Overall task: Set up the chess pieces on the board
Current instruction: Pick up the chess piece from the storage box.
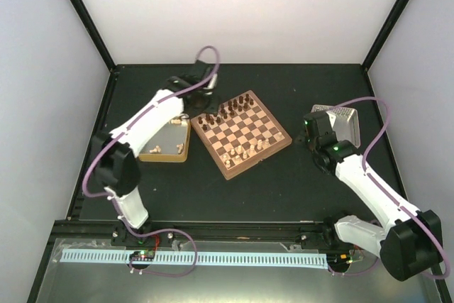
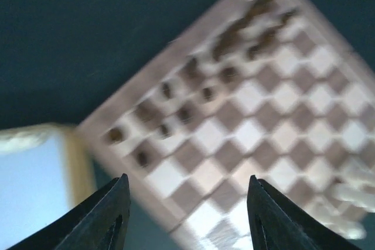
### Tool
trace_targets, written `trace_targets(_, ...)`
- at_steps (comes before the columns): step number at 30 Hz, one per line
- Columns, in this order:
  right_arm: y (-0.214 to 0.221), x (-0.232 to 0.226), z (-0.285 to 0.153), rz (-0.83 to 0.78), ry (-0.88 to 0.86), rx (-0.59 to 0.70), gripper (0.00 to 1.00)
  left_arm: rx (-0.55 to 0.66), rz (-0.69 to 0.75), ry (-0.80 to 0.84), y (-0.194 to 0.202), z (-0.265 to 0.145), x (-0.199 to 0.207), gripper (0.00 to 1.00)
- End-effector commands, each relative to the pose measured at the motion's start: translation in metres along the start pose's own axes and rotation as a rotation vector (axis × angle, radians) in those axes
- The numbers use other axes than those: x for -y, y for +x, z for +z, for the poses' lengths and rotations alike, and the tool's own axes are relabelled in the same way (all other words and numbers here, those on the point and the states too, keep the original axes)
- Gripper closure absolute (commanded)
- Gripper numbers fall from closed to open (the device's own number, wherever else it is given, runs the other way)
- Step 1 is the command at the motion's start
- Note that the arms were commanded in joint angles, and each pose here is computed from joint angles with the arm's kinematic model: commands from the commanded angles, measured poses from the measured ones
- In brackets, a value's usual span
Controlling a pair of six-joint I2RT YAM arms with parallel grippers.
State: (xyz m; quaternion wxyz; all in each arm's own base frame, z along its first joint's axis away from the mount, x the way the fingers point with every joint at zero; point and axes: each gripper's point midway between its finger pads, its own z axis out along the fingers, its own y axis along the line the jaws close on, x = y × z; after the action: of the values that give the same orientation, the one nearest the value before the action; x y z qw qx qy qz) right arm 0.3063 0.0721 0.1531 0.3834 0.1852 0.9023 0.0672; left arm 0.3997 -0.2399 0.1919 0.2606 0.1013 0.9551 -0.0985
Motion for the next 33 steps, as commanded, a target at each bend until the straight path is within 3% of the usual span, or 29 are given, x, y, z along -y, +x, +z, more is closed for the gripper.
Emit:
trace_targets(1,-0.014,-0.012,-0.001,0.005,-0.035,0.024,0.6,0.054,-0.26,-0.136,0.02,-0.004,-0.082,0.48)
trace_targets(5,-0.013,-0.015,0.002,0.004,-0.035,0.01,0.6,-0.044,-0.415,-0.287,0.071,-0.012,-0.14,0.53)
trace_targets(8,-0.014,-0.016,0.003,0.006,-0.029,0.008,0.6,-0.187,-0.469,-0.386,0.124,-0.015,-0.164,0.48)
trace_targets(13,-0.011,-0.019,0.009,0.005,-0.03,-0.011,0.61,-0.287,-0.522,-0.415,0.176,-0.004,-0.184,0.44)
trace_targets(16,-0.01,-0.02,0.011,0.003,-0.031,-0.02,0.61,-0.293,-0.552,-0.418,0.185,0.001,-0.195,0.46)
trace_targets(26,-0.009,-0.017,0.011,0.004,-0.017,-0.022,0.61,-0.297,-0.598,-0.415,0.186,0.015,-0.221,0.64)
trace_targets(28,-0.01,-0.017,0.011,0.005,-0.016,-0.019,0.61,-0.306,-0.599,-0.402,0.187,0.02,-0.221,0.72)
trace_targets(33,-0.011,-0.018,0.012,0.005,-0.015,-0.018,0.62,-0.321,-0.601,-0.393,0.189,0.027,-0.223,0.77)
